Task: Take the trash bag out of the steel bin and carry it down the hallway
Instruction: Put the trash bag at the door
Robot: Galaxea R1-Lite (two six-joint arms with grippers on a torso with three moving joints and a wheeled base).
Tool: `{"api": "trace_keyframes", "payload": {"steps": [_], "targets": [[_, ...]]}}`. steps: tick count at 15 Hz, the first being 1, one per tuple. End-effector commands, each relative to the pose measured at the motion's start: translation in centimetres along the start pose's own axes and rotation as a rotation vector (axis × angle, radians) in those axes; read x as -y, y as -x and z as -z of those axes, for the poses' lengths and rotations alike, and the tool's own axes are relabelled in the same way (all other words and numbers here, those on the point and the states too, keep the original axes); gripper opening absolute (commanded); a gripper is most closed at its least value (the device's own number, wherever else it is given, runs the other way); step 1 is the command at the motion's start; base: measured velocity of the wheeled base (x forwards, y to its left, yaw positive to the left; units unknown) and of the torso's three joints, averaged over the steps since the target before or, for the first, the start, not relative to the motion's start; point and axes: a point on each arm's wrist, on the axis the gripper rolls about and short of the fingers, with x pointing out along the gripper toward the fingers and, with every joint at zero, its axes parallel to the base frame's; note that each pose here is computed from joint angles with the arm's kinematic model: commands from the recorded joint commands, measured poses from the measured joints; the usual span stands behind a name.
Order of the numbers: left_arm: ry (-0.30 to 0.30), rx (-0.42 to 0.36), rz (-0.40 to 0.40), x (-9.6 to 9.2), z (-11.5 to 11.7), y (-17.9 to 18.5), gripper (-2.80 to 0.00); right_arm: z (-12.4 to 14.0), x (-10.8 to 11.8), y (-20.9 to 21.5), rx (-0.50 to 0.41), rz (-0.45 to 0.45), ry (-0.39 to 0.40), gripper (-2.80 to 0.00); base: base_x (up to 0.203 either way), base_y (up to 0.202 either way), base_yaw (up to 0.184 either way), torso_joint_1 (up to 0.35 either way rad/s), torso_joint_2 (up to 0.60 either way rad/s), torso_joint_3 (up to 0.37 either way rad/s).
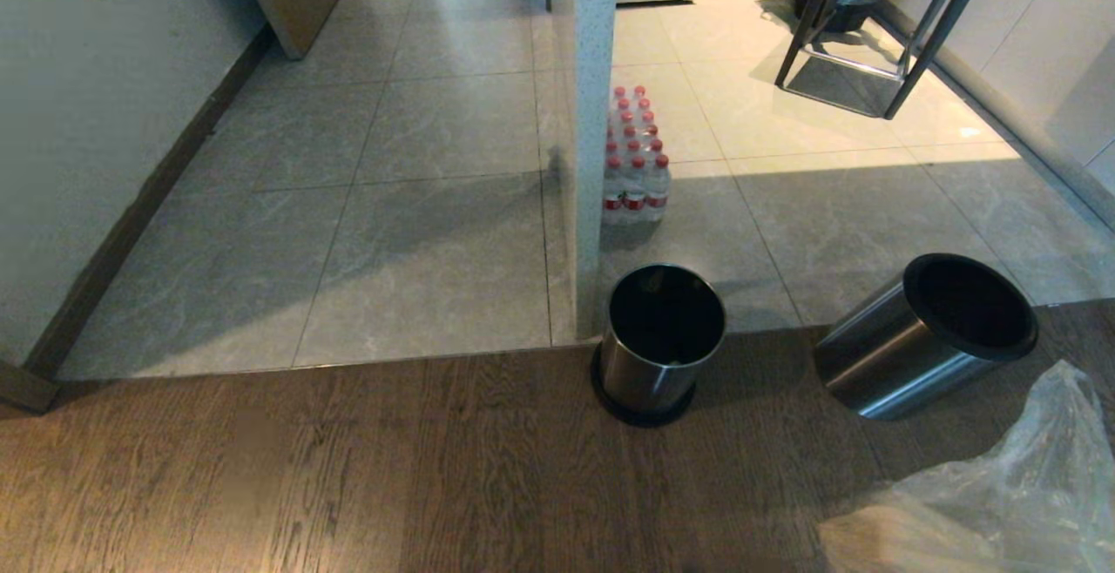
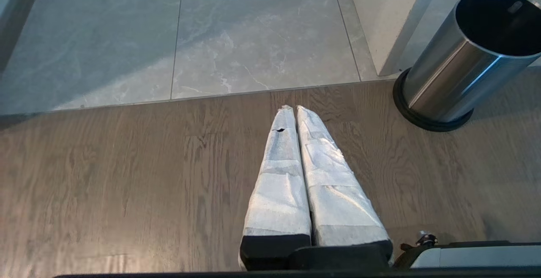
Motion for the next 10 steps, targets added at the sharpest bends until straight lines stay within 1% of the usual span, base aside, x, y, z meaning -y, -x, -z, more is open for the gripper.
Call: {"api": "trace_keyframes", "payload": {"steps": [1,4,10], "targets": [[-0.002,-0.002,0.0,0.0,0.0,0.01,-2.8,0.03,0.0,-0.05,-0.006,0.0,0.0,-2.8,0.0,0.0,0.0,0.0,0.0,0.0],[0.003,0.002,0.0,0.0,0.0,0.01,-2.8,0.03,0.0,-0.05,-0.006,0.0,0.0,-2.8,0.0,0.0,0.0,0.0,0.0,0.036],[0.007,0.002,0.0,0.0,-0.01,0.01,-2.8,0.03,0.0,-0.05,-0.006,0.0,0.0,-2.8,0.0,0.0,0.0,0.001,0.0,0.181]]}}
